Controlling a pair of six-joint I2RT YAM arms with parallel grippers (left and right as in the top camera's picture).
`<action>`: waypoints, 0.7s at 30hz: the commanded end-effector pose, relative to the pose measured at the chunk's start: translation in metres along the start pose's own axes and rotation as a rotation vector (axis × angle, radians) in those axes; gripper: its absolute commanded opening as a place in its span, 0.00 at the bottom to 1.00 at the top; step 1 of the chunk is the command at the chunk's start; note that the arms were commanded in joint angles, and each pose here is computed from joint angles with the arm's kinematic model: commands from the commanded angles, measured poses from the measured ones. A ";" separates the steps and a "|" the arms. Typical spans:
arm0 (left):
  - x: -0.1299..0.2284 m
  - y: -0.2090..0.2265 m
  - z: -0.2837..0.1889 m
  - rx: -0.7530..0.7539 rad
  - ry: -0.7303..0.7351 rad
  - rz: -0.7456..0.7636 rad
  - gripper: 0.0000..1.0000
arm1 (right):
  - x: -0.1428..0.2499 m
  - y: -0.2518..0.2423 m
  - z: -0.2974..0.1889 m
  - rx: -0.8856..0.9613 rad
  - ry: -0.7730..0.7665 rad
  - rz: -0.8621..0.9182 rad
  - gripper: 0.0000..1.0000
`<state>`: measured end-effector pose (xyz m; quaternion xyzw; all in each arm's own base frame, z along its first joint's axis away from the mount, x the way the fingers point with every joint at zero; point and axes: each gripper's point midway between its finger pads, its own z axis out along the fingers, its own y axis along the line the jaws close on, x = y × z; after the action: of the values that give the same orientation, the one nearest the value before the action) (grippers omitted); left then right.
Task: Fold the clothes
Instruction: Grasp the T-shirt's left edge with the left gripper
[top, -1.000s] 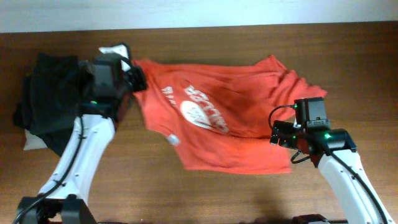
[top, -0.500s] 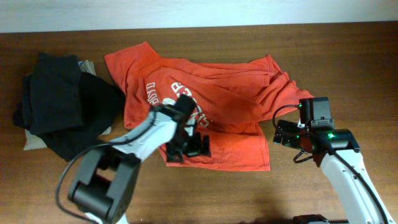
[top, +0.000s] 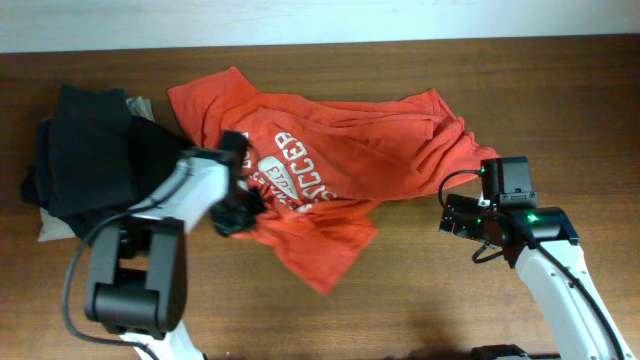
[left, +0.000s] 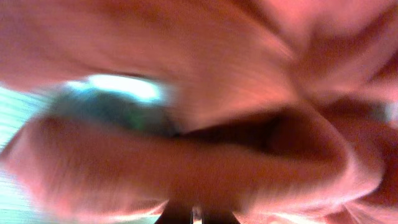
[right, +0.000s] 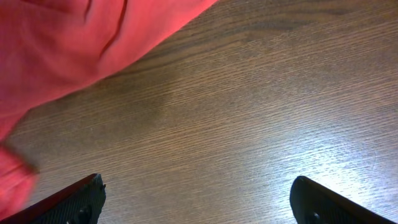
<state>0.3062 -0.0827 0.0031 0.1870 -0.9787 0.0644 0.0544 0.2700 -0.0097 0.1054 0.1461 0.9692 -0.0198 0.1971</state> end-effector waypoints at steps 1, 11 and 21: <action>-0.018 0.026 -0.012 0.028 0.021 -0.012 0.67 | -0.009 -0.004 -0.006 0.014 -0.033 0.018 0.99; 0.058 -0.020 0.000 0.002 0.203 0.140 0.85 | -0.008 -0.004 -0.006 0.014 -0.031 0.018 0.99; 0.053 -0.018 0.039 -0.007 0.091 0.148 0.06 | -0.008 -0.004 -0.006 0.014 -0.030 0.018 0.99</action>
<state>0.2718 -0.1326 -0.0004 0.1217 -0.9838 0.1053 0.0787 0.2699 -0.0098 0.1054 0.1460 0.9693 -0.0200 0.1970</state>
